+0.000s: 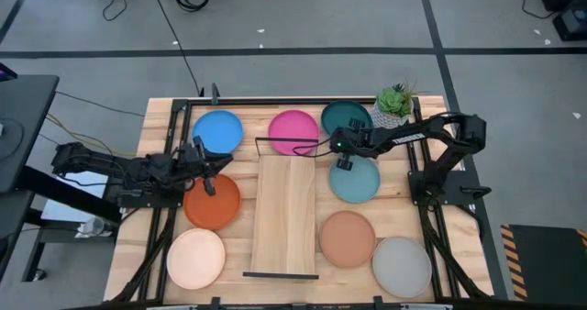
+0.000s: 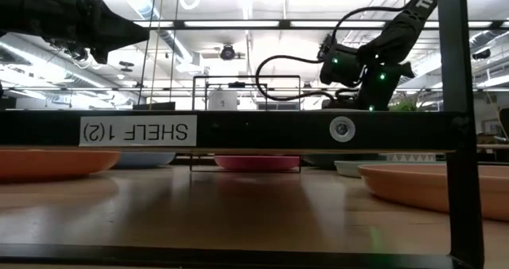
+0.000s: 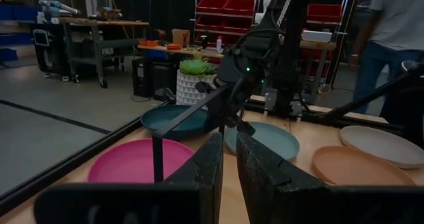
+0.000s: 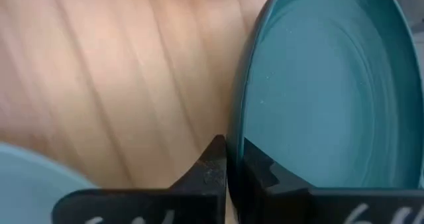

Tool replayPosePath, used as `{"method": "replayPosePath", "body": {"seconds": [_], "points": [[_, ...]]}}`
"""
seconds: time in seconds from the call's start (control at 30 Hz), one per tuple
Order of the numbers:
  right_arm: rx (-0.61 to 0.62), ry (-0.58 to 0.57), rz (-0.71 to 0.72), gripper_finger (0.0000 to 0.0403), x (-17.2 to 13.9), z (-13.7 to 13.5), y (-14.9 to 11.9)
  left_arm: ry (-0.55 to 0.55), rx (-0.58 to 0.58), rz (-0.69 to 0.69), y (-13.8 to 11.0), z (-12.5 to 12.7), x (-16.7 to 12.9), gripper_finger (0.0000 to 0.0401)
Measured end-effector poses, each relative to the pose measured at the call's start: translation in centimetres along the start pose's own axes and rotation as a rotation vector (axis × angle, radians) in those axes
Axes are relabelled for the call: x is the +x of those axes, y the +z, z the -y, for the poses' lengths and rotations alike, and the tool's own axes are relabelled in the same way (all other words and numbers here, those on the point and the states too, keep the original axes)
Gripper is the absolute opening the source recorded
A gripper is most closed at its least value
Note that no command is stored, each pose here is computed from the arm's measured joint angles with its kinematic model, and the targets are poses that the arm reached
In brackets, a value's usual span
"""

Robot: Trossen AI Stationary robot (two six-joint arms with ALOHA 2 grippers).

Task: Place and stack plates onto a shelf
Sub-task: Put the green plate on the shelf

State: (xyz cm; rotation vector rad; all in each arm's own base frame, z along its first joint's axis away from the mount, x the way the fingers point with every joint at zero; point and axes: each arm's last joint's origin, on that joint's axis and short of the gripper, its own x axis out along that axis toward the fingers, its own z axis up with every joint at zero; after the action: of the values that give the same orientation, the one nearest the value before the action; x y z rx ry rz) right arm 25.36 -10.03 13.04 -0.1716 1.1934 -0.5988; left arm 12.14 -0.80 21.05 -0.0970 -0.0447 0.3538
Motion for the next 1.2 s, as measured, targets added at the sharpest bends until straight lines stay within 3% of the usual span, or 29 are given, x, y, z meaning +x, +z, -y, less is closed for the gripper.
{"method": "replayPosePath", "body": {"seconds": [0.37,0.6,0.73,0.87,0.97,1.2], "points": [[0.002,0.093,0.019,0.0021,-6.1,-1.5,1.1,-0.012,-0.030,0.038,0.4,0.1,0.0,0.0050],[0.027,0.228,-0.052,0.0021,-11.4,-4.0,2.3,-0.070,-0.028,0.030,0.4,0.3,-0.1,0.0050],[-0.085,0.253,-0.096,0.0022,-14.4,-6.9,1.8,-0.158,-0.027,0.024,0.4,0.5,-0.1,0.0050],[-0.231,0.310,-0.033,0.0022,-17.2,-9.9,1.0,-0.143,-0.054,0.007,0.2,0.5,-0.1,0.0050],[-0.298,0.353,0.025,0.0022,-18.9,-11.7,0.3,-0.072,-0.087,-0.073,0.2,0.2,0.0,0.0050],[-0.266,0.473,0.208,0.0022,-20.9,-14.6,0.8,0.064,-0.115,-0.373,2.8,-0.7,-0.2,0.0050]]}}
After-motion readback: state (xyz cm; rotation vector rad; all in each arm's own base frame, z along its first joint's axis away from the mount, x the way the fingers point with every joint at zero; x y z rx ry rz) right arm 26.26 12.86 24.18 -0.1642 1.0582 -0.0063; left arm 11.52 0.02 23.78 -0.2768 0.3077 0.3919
